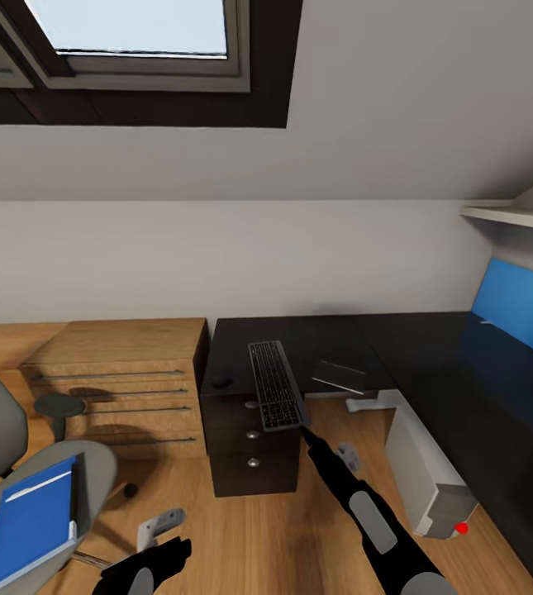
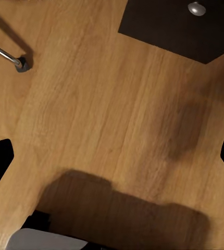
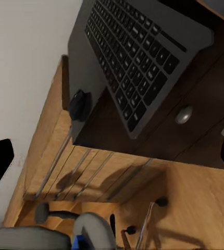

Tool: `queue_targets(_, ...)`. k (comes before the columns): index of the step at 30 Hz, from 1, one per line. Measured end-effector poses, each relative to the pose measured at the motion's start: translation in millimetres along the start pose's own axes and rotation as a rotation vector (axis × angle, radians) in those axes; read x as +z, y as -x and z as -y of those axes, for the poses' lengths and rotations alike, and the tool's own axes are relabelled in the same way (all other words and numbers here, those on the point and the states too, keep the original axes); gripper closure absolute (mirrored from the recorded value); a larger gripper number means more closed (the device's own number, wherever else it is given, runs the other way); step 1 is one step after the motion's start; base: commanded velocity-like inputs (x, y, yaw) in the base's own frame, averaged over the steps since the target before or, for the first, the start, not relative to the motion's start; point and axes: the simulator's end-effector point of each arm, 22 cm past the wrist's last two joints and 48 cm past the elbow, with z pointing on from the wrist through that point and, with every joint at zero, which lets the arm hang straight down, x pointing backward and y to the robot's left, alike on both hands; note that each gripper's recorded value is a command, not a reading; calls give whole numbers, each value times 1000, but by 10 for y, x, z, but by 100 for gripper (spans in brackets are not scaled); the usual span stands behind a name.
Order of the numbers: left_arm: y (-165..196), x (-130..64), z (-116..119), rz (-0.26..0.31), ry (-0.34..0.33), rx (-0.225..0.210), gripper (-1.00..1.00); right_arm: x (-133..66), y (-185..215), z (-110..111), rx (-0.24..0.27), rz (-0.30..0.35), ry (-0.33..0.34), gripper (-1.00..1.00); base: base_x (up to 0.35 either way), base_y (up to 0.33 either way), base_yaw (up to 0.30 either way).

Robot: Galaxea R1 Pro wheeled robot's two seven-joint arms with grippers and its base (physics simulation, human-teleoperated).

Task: In the bedroom, organize the workspace by keeping the computer under the desk, ensuring the monitor is on the desk, placing the keyboard on the desk next to the monitor, placing the mouse on the desk next to the keyboard, moving the folder from the swivel chair onto the desk next to the mouse, stacking the notebook on top of the folder with the pen on top of the notebook, and positioning the swivel chair next to the desk.

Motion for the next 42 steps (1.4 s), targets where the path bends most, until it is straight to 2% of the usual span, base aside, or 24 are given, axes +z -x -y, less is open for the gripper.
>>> queue_targets(2, -8, 22, 1, 0, -1, 0, -100, 9, 17, -47, -5, 9, 31, -100, 0, 0, 0)
queue_targets(5, 49, 28, 13, 18, -6, -1, -100, -39, 56, -244, -7, 13, 175, -100, 0, 0, 0)
queue_targets(7, 82, 32, 22, 28, -9, -2, -100, -83, 29, -195, 3, 6, 215, -100, 0, 0, 0)
queue_targets(13, 102, 65, 97, 45, -26, 9, -100, -171, 97, 16, 56, 24, 259, -100, 0, 0, 0)
queue_targets(18, 101, 83, 224, 62, -49, 37, -100, -157, 59, 149, 75, 24, 247, -100, 0, 0, 0)
queue_targets(23, 376, -41, 319, 137, -81, 26, -100, -100, 22, 312, 88, 21, 197, -100, 0, 0, 0)
queue_targets(28, 422, -25, 328, 157, -88, 24, -100, -57, 7, 447, 108, 30, 162, -100, 0, 0, 0)
queue_targets(30, 427, -10, 329, 163, -90, 22, -100, -40, 19, 532, 129, 40, 136, -100, 0, 0, 0)
queue_targets(31, 429, -2, 329, 165, -91, 22, -100, -30, 52, 644, 161, 53, 96, -100, 0, 0, 0)
queue_targets(34, 411, 36, 323, 166, -91, 22, -100, -5, 52, 742, 185, 59, 66, -100, 0, 0, 0)
queue_targets(39, 376, 106, 307, 168, -88, 22, -100, 42, 61, 764, 194, 74, 63, -100, 0, 0, 0)
queue_targets(42, 344, 154, 296, 166, -87, 23, -100, 64, 54, 732, 246, 70, 86, -100, 0, 0, 0)
